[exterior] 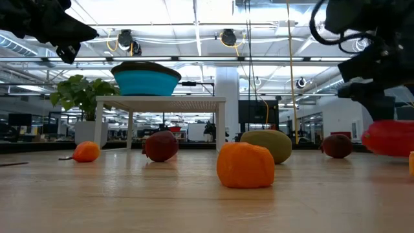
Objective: Pick & Place Fruit
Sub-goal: Put the red mango into the blue strainer bowl on the shelf
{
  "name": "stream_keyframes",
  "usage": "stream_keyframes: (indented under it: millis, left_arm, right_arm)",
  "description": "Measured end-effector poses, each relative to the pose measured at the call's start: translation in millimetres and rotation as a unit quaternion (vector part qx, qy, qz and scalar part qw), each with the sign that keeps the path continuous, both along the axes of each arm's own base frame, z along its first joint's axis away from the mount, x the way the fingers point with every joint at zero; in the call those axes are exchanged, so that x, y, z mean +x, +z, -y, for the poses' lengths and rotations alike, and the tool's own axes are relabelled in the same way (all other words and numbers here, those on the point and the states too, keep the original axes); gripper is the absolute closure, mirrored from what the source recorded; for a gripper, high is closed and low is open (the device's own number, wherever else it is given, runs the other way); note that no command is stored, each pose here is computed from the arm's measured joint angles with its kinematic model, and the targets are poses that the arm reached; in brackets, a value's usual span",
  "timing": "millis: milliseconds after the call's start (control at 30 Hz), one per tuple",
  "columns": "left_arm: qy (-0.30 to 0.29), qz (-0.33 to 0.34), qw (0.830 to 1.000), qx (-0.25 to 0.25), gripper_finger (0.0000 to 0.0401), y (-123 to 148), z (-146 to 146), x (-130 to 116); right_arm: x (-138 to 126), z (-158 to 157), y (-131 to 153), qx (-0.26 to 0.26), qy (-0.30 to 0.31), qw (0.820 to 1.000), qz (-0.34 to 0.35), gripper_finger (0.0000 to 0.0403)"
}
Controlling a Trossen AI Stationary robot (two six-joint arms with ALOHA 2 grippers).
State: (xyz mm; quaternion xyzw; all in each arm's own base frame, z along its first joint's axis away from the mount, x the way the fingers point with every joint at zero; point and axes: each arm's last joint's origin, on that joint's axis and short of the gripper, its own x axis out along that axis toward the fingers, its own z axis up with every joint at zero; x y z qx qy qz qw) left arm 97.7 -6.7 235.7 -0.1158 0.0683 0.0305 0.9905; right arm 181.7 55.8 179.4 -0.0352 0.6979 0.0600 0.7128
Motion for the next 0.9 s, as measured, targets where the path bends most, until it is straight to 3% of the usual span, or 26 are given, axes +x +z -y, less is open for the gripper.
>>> stream_keyframes:
  millis: [133, 300, 500, 633, 900]
  left_arm:
    - [0.000, 0.000, 1.000, 0.000, 0.0380, 0, 0, 0]
    - [0.001, 0.001, 1.000, -0.008, 0.0380, 0, 0, 0]
    - [0.001, 0.001, 1.000, -0.010, 0.0380, 0, 0, 0]
    - [0.001, 0.001, 1.000, -0.010, 0.0380, 0, 0, 0]
    - [0.001, 0.001, 1.000, -0.010, 0.0380, 0, 0, 0]
  right_arm:
    - [2, -1, 17, 0.009, -0.040, 0.999, 0.009, 0.0169]
    - [7, -5, 43, 0.073, -0.063, 0.994, 0.044, 0.0176]
    - [15, -7, 72, 0.119, -0.114, 0.977, 0.134, 0.0172]
    - [25, -5, 86, 0.168, -0.168, 0.947, 0.217, 0.0178]
    - [51, 6, 115, 0.265, -0.248, 0.857, 0.367, 0.0176]
